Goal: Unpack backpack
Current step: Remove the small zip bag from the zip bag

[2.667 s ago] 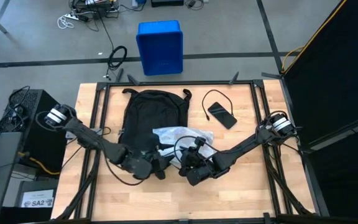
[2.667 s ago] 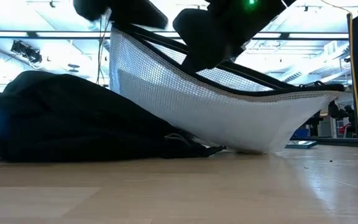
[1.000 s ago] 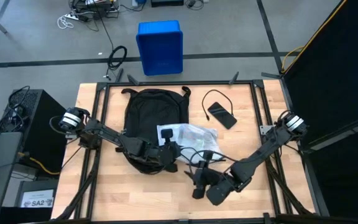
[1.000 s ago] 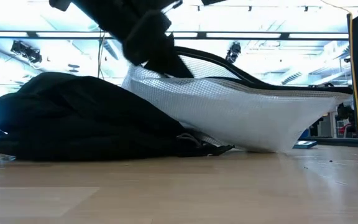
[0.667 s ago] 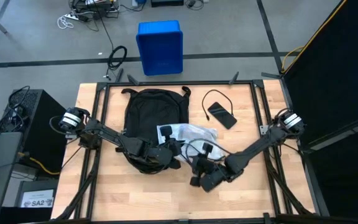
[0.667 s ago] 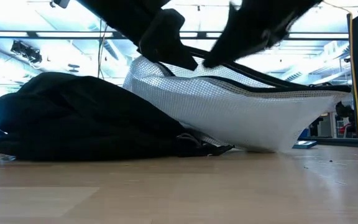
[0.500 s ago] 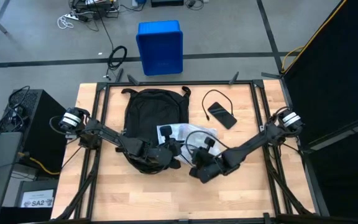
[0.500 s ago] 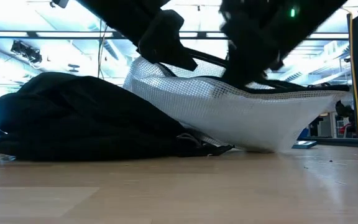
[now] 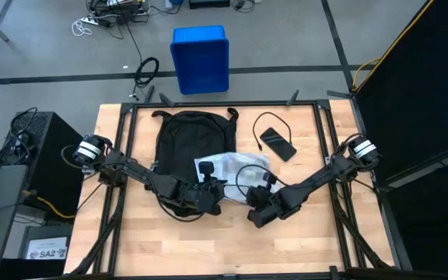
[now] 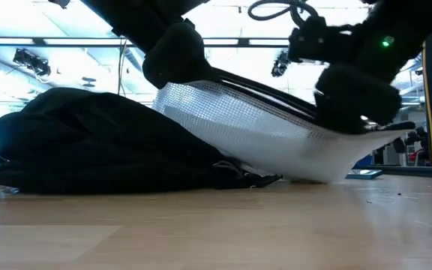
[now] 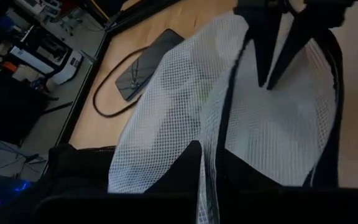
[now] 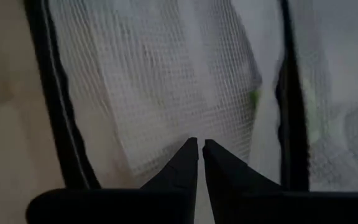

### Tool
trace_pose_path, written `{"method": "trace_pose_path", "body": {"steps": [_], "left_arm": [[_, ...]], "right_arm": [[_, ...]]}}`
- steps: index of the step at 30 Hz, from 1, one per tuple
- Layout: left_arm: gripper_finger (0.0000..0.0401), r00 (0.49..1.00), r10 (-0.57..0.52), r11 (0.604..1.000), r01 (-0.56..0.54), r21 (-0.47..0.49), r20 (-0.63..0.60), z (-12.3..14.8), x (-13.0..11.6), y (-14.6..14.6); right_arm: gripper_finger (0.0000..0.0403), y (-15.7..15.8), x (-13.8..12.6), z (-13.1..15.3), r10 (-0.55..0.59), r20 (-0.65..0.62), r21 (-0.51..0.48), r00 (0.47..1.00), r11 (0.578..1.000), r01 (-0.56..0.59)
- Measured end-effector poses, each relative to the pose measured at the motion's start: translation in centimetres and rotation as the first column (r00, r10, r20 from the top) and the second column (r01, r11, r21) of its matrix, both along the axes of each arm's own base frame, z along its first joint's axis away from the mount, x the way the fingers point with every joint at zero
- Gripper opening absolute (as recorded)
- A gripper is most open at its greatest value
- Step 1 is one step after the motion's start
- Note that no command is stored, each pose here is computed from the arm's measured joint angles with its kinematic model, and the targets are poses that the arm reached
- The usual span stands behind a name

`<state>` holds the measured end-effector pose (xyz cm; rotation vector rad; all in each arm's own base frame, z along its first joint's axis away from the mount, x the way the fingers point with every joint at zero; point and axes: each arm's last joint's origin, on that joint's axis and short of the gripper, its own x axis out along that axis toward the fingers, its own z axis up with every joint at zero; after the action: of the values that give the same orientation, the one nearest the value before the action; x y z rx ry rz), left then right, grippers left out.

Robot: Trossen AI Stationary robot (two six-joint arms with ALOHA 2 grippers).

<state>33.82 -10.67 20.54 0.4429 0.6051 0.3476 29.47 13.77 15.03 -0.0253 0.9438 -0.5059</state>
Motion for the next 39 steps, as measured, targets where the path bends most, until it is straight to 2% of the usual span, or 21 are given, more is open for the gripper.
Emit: {"method": "trace_pose_path", "body": {"steps": [5,10,15,27,33,39], "left_arm": [[0.0,1.0,-0.026,1.0,0.026,0.018,-0.009,0.1,-0.2,-0.5],[0.0003,1.0,-0.019,0.999,0.019,0.046,-0.005,0.6,-0.5,-0.5],[0.0017,0.999,-0.031,0.999,0.03,0.04,0.013,1.6,-1.0,-0.7],[0.0035,0.996,-0.083,0.995,0.081,0.055,0.019,2.3,-1.8,-1.9],[0.0035,0.992,-0.125,0.992,0.125,0.025,0.007,2.3,-1.8,-2.1],[0.0035,0.992,-0.123,0.992,0.123,0.019,0.012,2.3,-1.8,-2.1]], "right_arm": [[0.0004,-0.6,-1.2,-0.5,-0.099,-0.062,-0.005,0.993,0.995,0.099],[0.0007,-1.2,-2.7,-0.6,-0.232,-0.121,-0.044,0.965,0.973,0.229],[0.0004,-1.1,-3.5,-0.5,-0.28,-0.122,-0.084,0.952,0.959,0.271],[0.002,-0.1,-4.0,-0.4,-0.245,-0.068,-0.12,0.967,0.964,0.236],[0.0035,0.5,-2.9,-0.4,-0.149,0.007,-0.141,0.989,0.979,0.149],[0.0064,0.5,-0.8,-0.1,-0.045,0.078,-0.118,0.996,0.992,0.055]]}}
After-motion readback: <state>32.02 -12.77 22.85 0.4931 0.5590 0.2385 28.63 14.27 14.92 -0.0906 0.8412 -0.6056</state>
